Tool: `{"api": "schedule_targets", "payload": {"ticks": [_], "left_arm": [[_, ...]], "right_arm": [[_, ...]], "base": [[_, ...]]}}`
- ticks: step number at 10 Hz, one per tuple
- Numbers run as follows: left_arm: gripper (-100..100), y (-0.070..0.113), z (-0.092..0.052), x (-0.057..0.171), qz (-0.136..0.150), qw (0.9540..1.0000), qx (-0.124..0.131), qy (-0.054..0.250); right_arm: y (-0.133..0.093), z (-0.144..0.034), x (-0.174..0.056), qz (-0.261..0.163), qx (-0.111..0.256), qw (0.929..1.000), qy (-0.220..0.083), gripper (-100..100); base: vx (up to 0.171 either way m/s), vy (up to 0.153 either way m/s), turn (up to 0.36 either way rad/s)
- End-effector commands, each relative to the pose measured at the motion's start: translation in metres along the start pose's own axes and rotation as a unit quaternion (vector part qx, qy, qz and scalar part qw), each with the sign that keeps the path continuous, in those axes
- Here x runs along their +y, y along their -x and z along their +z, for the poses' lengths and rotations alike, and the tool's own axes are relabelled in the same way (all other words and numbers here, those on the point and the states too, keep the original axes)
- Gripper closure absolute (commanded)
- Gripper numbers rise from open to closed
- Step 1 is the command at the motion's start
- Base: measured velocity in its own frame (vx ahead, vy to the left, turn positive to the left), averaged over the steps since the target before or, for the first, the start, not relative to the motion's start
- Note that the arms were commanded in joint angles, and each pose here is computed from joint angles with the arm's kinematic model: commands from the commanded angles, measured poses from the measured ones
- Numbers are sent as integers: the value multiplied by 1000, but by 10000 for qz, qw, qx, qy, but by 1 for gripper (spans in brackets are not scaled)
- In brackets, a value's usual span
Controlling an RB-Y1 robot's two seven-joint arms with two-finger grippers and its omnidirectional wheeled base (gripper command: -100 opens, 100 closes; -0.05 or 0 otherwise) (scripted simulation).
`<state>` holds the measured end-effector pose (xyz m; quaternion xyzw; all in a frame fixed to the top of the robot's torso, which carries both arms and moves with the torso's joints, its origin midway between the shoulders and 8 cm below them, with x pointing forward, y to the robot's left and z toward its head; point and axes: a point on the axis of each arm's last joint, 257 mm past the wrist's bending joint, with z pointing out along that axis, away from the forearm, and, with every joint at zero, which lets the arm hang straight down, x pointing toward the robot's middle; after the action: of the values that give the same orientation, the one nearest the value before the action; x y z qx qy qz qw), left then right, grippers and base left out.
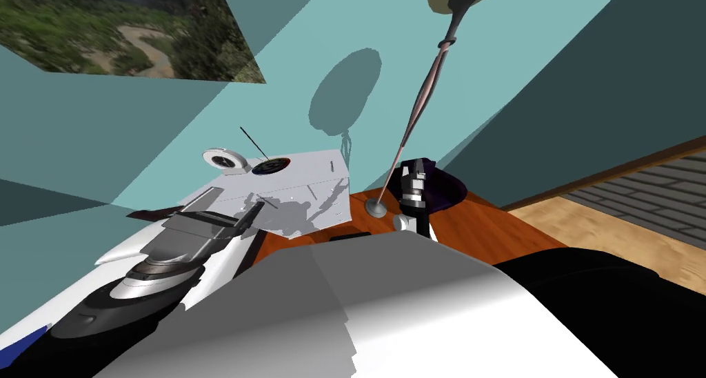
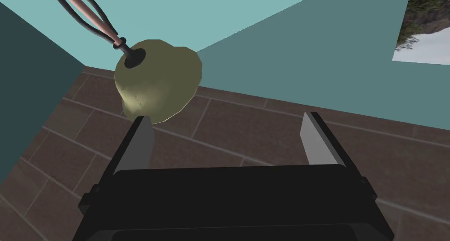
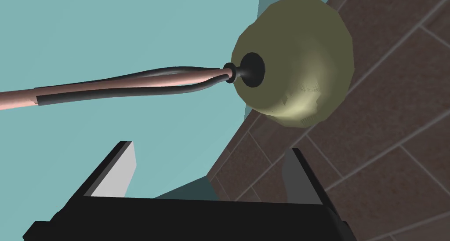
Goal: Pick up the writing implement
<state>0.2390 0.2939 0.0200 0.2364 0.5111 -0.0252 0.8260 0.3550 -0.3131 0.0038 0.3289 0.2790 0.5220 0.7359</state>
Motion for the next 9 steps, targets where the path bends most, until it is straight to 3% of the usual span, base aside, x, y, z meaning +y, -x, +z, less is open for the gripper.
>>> {"api": "schedule_targets", "payload": {"ticks": [1, 2, 3, 4, 5, 6, 8, 9], "left_arm": [[-100, -6, -6, -3, 356, 9990, 215, -159], [-100, -12, -17, -9, 783, 9947, 502, -433], [-100, -16, -18, -9, 886, 9933, 586, -464], [-100, -23, -30, -15, 1284, 9849, 876, -760], [-100, -26, -31, -14, 1387, 9824, 962, -802], [-100, -32, -45, -18, 1765, 9702, 1234, -1112], [-100, -38, -47, -19, 1852, 9666, 1335, -1168], [-100, -46, -63, -22, 2237, 9484, 1649, -1526]], "right_arm": [[0, 0, 0, 0, 0, 10000, 0, 0], [0, 0, 0, -1, 0, 10000, -1, 0], [0, 0, 0, 0, 0, 10000, 0, 0], [0, 0, 0, -1, 0, 10000, -1, 0], [0, 0, 0, 0, 0, 10000, 0, 0], [0, 0, 0, -1, 0, 10000, -1, 0], [0, 0, 0, -1, 0, 10000, -1, 0], [0, 0, 0, -2, -1, 10000, -1, 0]], "base": [[-27, 8, -101], [-25, -4, -185], [-20, -1, -133], [-16, -13, -311], [-12, -7, -129], [-6, -24, -274], [-2, -9, -48], [7, -30, -321]]}}
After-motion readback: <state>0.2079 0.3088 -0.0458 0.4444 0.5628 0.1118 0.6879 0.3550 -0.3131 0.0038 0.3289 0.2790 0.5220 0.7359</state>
